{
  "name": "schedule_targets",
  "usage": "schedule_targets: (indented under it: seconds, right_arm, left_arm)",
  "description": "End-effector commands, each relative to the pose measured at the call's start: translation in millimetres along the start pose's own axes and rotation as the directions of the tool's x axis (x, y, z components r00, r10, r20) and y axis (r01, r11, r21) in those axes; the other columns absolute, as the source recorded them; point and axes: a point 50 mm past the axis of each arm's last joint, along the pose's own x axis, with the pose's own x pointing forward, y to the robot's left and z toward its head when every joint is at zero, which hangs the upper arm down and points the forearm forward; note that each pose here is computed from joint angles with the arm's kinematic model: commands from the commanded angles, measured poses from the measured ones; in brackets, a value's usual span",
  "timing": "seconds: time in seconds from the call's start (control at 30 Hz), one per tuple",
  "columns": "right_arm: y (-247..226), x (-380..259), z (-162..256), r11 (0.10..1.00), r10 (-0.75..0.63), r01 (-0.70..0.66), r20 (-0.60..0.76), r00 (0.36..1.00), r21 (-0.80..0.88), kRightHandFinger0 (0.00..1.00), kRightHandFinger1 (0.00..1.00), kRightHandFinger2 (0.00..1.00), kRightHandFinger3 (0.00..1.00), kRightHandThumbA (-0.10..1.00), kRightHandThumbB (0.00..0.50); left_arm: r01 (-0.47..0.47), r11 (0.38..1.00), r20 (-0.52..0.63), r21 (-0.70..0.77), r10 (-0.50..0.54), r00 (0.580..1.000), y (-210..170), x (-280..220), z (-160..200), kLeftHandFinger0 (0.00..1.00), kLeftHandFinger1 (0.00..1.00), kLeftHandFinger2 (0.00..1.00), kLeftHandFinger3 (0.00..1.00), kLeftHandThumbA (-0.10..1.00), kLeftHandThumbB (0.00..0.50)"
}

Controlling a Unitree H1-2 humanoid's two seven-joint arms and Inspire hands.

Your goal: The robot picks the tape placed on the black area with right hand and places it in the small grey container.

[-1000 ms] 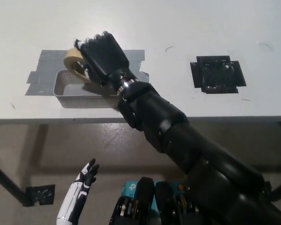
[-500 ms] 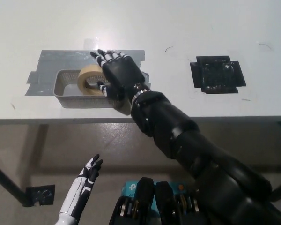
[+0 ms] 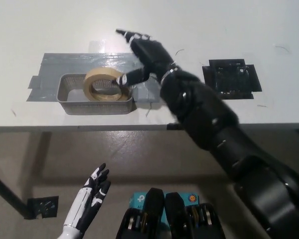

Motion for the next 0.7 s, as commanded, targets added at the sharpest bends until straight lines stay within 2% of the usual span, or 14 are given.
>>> schedule_targets:
  seconds: [0.0,0.07,0.2,0.23,0.27,0.33,0.4,0.43,0.5,0.63,0.67]
  right_arm:
    - [-199.1,-55.6,77.1,0.793,-0.022,-0.252,0.439,0.898,0.555,1.00,1.00,1.00,1.00,0.87,0.500]
    - [-214.7,-79.2,69.6,0.750,-0.086,-0.249,0.464,0.882,0.612,1.00,1.00,1.00,1.00,0.84,0.500]
    - [-222.8,-143.2,35.2,0.771,-0.198,-0.168,0.481,0.854,0.614,1.00,1.00,1.00,1.00,1.00,0.486]
    - [-220.2,-160.3,23.4,0.777,-0.202,-0.158,0.480,0.854,0.609,1.00,1.00,1.00,1.00,0.99,0.481]
    - [-214.8,-177.1,10.5,0.782,-0.219,-0.131,0.465,0.858,0.609,1.00,1.00,1.00,1.00,1.00,0.486]
    - [-198.6,-210.0,-15.1,0.795,-0.259,-0.075,0.448,0.856,0.602,1.00,1.00,1.00,1.00,1.00,0.418]
    - [-187.9,-227.9,-31.3,0.804,-0.264,-0.051,0.433,0.862,0.592,1.00,1.00,1.00,1.00,1.00,0.425]
    - [-181.7,-238.8,-40.2,0.808,-0.268,-0.026,0.408,0.873,0.588,1.00,1.00,1.00,1.00,1.00,0.448]
    - [-160.5,-267.0,-60.8,0.791,-0.283,0.003,0.361,0.888,0.612,1.00,1.00,1.00,1.00,1.00,0.434]
    - [-128.2,-294.2,-79.7,0.738,-0.313,0.014,0.323,0.893,0.675,1.00,1.00,1.00,1.00,1.00,0.359]
    - [-120.3,-297.1,-82.4,0.723,-0.319,0.018,0.312,0.895,0.690,1.00,1.00,1.00,1.00,1.00,0.359]
  left_arm:
    - [-0.011,1.000,0.066,0.030,0.009,0.998,11.8,10.9,14.8,1.00,1.00,1.00,1.00,0.93,0.031]
    - [-0.014,0.999,0.066,0.033,0.012,0.998,12.9,11.7,15.5,1.00,1.00,1.00,1.00,0.95,0.052]
    - [-0.036,0.999,0.075,0.036,0.033,0.997,18.5,15.5,18.3,1.00,1.00,1.00,1.00,0.97,0.076]
    - [-0.038,0.999,0.077,0.035,0.035,0.996,21.1,17.3,18.7,1.00,1.00,1.00,1.00,0.98,0.080]
    - [-0.042,0.998,0.084,0.036,0.039,0.996,22.8,18.8,19.2,1.00,1.00,1.00,1.00,0.99,0.083]
    - [-0.058,0.998,0.096,0.035,0.054,0.994,25.5,24.2,20.4,1.00,1.00,1.00,1.00,1.00,0.096]
    - [-0.066,0.997,0.107,0.032,0.062,0.992,28.3,31.6,24.4,1.00,1.00,1.00,1.00,1.00,0.094]
    - [-0.068,0.997,0.111,0.028,0.064,0.992,29.0,36.4,26.7,1.00,1.00,1.00,1.00,1.00,0.100]
    - [-0.071,0.997,0.120,0.023,0.068,0.990,30.6,44.7,30.4,1.00,1.00,1.00,1.00,1.00,0.097]
    - [-0.073,0.997,0.138,0.018,0.070,0.988,34.2,62.0,41.2,1.00,1.00,1.00,1.00,1.00,0.091]
    - [-0.074,0.997,0.138,0.015,0.071,0.988,34.9,64.9,42.8,1.00,1.00,1.00,1.00,1.00,0.092]
